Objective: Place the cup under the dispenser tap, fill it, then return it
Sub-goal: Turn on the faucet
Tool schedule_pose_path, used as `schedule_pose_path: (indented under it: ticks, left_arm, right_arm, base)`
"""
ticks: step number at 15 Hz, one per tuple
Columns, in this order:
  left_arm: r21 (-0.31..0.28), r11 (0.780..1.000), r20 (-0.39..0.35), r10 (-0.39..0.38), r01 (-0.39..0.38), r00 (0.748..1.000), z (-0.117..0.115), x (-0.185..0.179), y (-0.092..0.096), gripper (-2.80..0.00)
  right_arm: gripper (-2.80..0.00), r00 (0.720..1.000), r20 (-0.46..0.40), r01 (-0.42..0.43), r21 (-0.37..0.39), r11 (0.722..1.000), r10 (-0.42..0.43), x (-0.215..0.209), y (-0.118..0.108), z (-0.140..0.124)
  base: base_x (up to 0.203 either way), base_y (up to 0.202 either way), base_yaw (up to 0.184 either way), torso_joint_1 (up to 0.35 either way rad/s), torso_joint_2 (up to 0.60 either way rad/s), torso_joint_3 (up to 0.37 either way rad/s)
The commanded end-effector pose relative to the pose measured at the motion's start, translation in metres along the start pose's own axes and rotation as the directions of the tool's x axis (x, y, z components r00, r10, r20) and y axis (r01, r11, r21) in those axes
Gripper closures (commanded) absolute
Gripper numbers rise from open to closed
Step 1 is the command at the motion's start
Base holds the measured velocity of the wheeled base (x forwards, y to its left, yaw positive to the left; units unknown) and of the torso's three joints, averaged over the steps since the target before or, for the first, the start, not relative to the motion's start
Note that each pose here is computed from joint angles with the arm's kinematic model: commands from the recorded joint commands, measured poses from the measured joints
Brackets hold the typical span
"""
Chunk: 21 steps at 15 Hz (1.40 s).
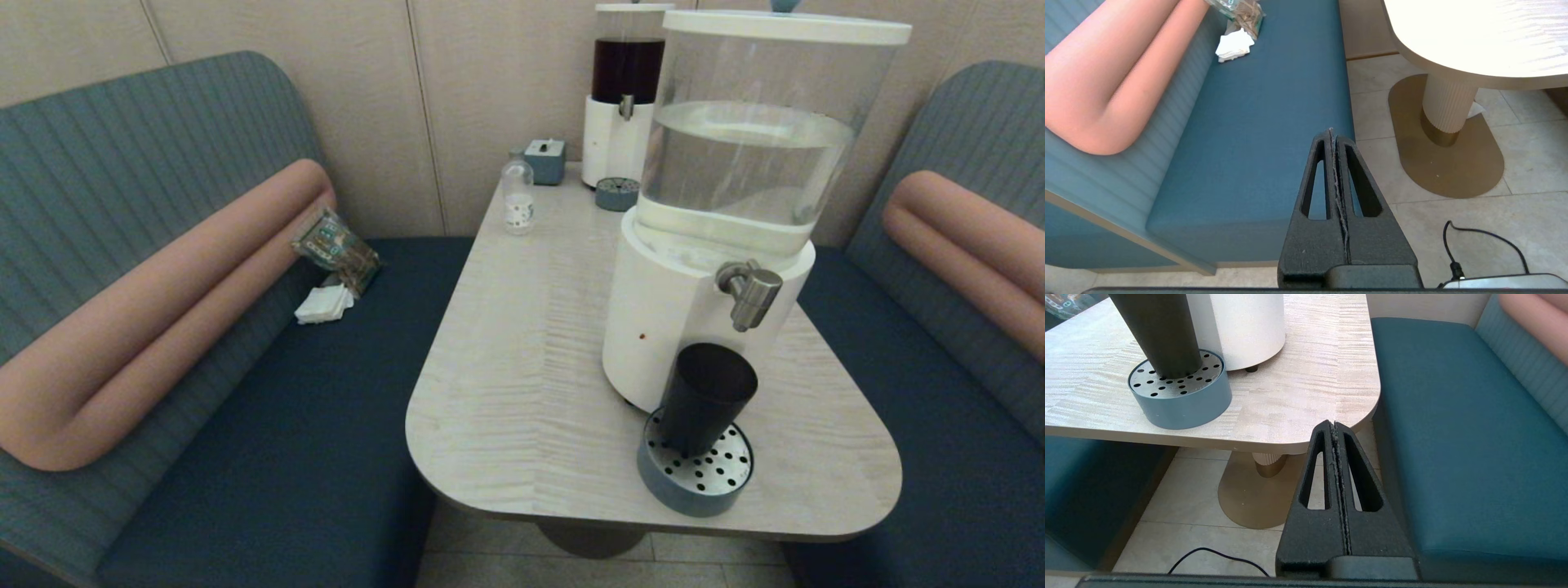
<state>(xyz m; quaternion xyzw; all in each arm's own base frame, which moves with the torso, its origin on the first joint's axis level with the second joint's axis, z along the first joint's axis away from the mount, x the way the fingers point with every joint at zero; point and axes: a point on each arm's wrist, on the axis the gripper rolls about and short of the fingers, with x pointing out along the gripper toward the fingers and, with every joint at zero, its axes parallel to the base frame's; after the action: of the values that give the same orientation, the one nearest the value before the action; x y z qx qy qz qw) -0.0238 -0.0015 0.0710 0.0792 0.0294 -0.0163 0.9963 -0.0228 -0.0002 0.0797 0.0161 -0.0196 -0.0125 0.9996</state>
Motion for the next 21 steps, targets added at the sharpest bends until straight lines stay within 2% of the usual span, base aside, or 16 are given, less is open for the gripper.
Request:
schedule_pose_path:
  ticks: [1, 10, 13, 15, 18, 19, 21]
  left_arm:
    - [0.000, 1.000, -0.008, -0.001, 0.001, 1.000, 0.000, 0.000, 0.000, 0.00]
    - [-0.002, 1.000, -0.008, -0.001, 0.001, 1.000, 0.000, 0.000, 0.000, 0.00]
    - [-0.002, 1.000, -0.008, -0.001, 0.001, 1.000, 0.000, 0.000, 0.000, 0.00]
    - [-0.002, 1.000, -0.008, -0.001, 0.001, 1.000, 0.000, 0.000, 0.000, 0.00]
    - [-0.002, 1.000, -0.008, -0.001, 0.001, 1.000, 0.000, 0.000, 0.000, 0.00]
    - [-0.002, 1.000, -0.008, -0.001, 0.001, 1.000, 0.000, 0.000, 0.000, 0.00]
    - [-0.002, 1.000, -0.008, -0.001, 0.001, 1.000, 0.000, 0.000, 0.000, 0.00]
  right_arm:
    - [0.00, 1.000, -0.014, 0.001, 0.000, 1.000, -0.001, 0.001, 0.000, -0.004]
    - [0.00, 1.000, -0.014, 0.010, -0.003, 1.000, -0.010, 0.001, 0.000, -0.004]
    - [0.00, 1.000, 0.011, 0.019, 0.000, 1.000, -0.019, -0.001, 0.000, 0.003]
    - [0.00, 0.994, 0.103, 0.027, 0.014, 1.000, -0.028, -0.015, 0.000, 0.040]
    - [0.00, 0.966, 0.257, -0.016, 0.045, 0.999, 0.004, -0.055, 0.003, 0.131]
    - [0.00, 0.967, 0.255, -0.037, 0.054, 0.998, 0.022, -0.054, 0.005, 0.162]
    - [0.00, 0.980, 0.196, -0.061, 0.070, 0.996, 0.046, -0.026, 0.007, 0.221]
  base:
    - [0.000, 0.000, 0.000, 0.000, 0.00, 0.000]
    - [0.000, 0.000, 0.000, 0.000, 0.00, 0.000]
    - [0.000, 0.000, 0.000, 0.000, 0.00, 0.000]
    - [0.000, 0.000, 0.000, 0.000, 0.00, 0.000]
    - [0.000, 0.000, 0.000, 0.000, 0.00, 0.000]
    - [0.000, 0.000, 0.000, 0.000, 0.00, 0.000]
    - [0.000, 0.000, 0.000, 0.000, 0.00, 0.000]
